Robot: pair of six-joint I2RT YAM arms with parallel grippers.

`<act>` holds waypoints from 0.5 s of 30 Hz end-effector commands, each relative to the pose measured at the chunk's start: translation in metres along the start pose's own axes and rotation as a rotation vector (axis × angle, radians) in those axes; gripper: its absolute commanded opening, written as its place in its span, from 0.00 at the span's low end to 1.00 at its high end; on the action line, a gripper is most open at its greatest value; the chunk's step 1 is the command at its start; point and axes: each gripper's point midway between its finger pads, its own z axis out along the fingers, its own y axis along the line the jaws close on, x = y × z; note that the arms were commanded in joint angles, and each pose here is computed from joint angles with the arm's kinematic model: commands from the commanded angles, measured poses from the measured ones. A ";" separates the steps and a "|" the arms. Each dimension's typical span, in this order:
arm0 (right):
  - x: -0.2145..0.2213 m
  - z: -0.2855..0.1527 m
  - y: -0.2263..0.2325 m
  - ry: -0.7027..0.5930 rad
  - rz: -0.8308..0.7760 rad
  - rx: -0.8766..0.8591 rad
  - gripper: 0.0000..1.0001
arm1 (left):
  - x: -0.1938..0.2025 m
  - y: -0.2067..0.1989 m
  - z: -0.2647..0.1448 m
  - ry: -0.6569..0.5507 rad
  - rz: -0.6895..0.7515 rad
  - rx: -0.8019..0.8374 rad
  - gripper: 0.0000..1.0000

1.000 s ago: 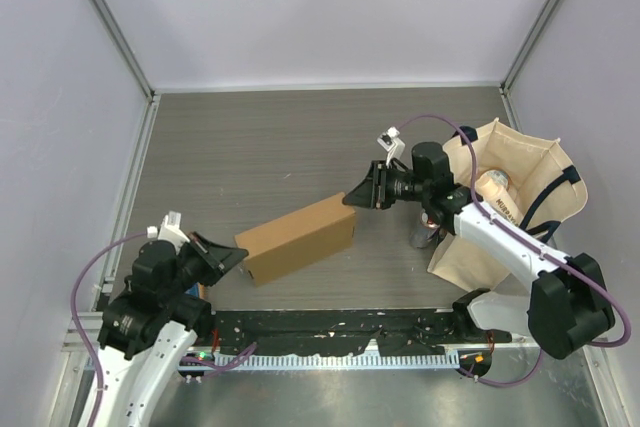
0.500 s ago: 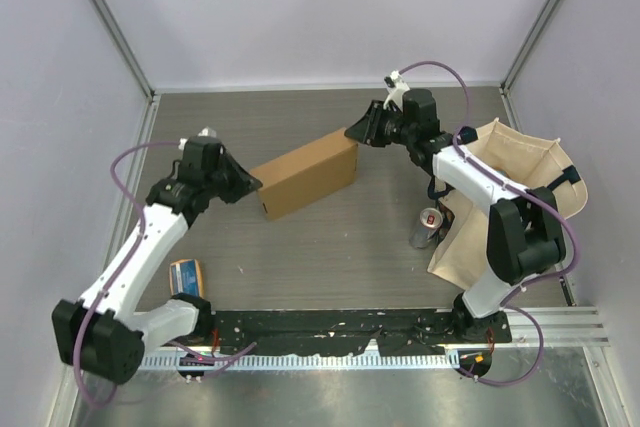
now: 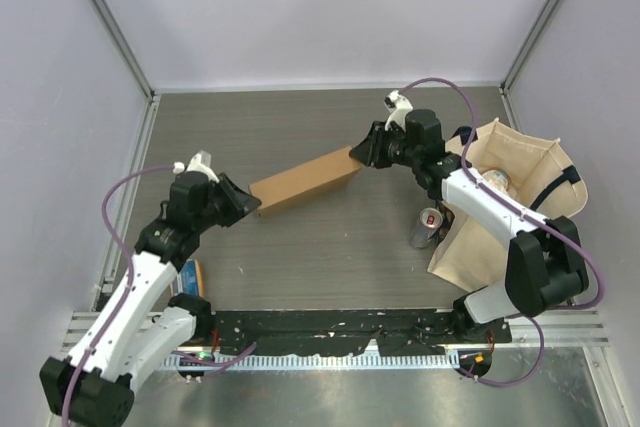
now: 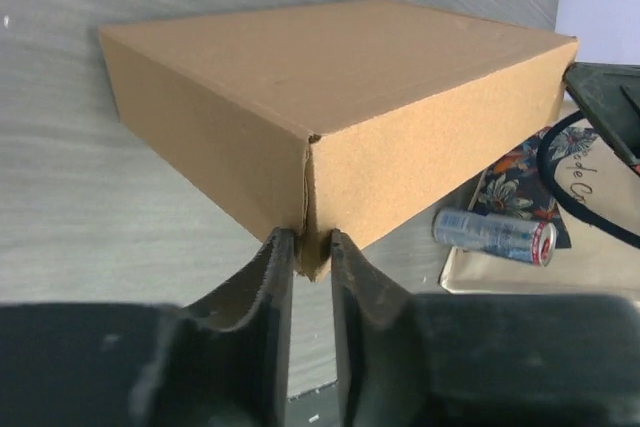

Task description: Fold the paper box

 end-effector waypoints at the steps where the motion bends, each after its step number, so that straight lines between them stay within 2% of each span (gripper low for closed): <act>1: 0.079 -0.019 -0.004 0.254 0.008 0.043 0.31 | 0.019 0.012 -0.026 0.035 0.007 -0.018 0.38; 2: 0.084 -0.022 -0.002 0.268 0.012 0.041 0.36 | 0.016 0.008 -0.039 0.016 0.014 -0.006 0.58; 4: 0.086 -0.025 0.001 0.270 0.004 0.054 0.40 | 0.012 0.004 -0.050 -0.002 0.035 0.003 0.68; 5: 0.083 -0.028 -0.001 0.255 0.003 0.078 0.48 | 0.006 -0.003 -0.058 -0.022 0.046 0.017 0.75; 8: 0.080 -0.030 0.000 0.271 0.006 0.102 0.55 | 0.007 -0.009 -0.073 -0.009 0.083 0.031 0.80; 12: 0.081 -0.029 0.004 0.298 -0.106 0.213 0.59 | 0.018 -0.010 -0.073 0.060 0.124 0.048 0.81; 15: 0.093 -0.024 0.032 0.320 -0.130 0.228 0.60 | 0.017 -0.006 -0.067 0.072 0.146 0.025 0.81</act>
